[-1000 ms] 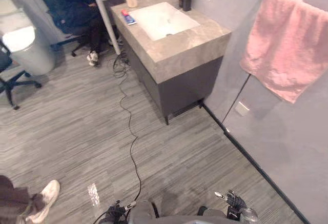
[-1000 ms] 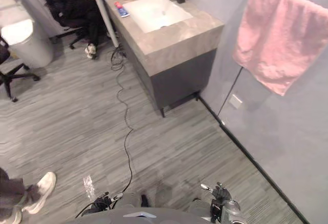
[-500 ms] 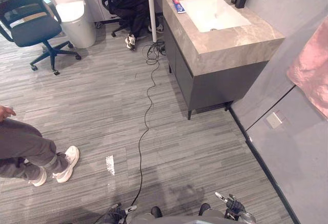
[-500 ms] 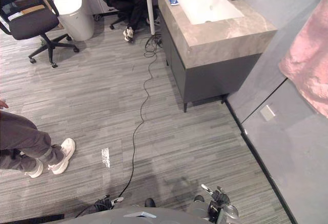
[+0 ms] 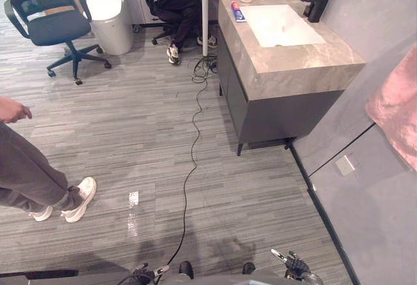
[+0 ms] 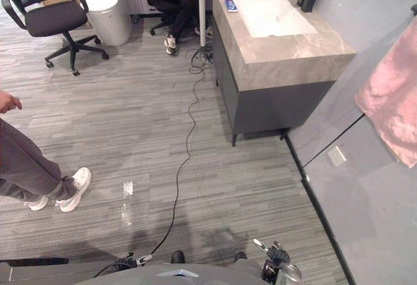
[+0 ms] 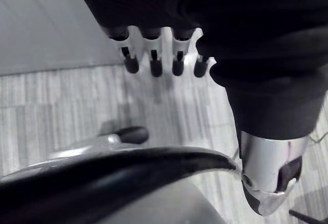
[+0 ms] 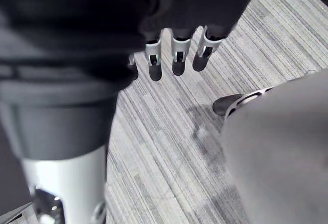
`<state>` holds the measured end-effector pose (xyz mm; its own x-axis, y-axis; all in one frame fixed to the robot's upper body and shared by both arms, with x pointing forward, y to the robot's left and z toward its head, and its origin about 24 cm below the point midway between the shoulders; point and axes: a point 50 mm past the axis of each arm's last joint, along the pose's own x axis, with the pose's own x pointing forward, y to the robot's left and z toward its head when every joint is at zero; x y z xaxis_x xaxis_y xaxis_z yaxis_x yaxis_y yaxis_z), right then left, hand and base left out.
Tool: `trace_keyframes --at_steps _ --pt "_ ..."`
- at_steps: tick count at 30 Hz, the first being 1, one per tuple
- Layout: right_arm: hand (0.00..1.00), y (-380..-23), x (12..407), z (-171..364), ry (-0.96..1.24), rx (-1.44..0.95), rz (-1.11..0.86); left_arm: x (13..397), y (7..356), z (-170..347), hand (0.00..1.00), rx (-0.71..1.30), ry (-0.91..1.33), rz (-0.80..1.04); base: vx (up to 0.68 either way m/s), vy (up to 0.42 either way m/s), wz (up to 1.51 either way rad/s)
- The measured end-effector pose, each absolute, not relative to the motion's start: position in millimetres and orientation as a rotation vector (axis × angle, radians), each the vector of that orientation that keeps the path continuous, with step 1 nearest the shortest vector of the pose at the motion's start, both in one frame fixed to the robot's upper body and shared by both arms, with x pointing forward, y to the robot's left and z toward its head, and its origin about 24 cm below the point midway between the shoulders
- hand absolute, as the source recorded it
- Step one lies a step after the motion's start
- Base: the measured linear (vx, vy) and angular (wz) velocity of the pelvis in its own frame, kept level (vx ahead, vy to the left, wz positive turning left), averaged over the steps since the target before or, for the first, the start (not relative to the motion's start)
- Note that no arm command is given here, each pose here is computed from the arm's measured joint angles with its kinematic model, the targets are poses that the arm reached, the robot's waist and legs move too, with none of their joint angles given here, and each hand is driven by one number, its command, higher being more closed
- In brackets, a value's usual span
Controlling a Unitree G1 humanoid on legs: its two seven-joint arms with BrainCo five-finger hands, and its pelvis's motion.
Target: Organize washtable
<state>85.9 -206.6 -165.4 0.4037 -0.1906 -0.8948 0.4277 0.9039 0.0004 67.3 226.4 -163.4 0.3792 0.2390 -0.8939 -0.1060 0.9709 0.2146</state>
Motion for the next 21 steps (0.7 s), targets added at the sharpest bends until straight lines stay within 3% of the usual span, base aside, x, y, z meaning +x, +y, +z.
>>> trace_keyframes --at_steps 11,21 --pt "0.00 -204 85 -166 1.095 0.267 -0.380 75 221 -165 0.00 0.118 1.156 0.202 0.03 0.013 0.02" --pt "0.00 -214 67 -168 1.087 0.386 -0.506 73 225 -164 0.00 0.049 1.151 0.278 -0.01 -0.013 0.02"
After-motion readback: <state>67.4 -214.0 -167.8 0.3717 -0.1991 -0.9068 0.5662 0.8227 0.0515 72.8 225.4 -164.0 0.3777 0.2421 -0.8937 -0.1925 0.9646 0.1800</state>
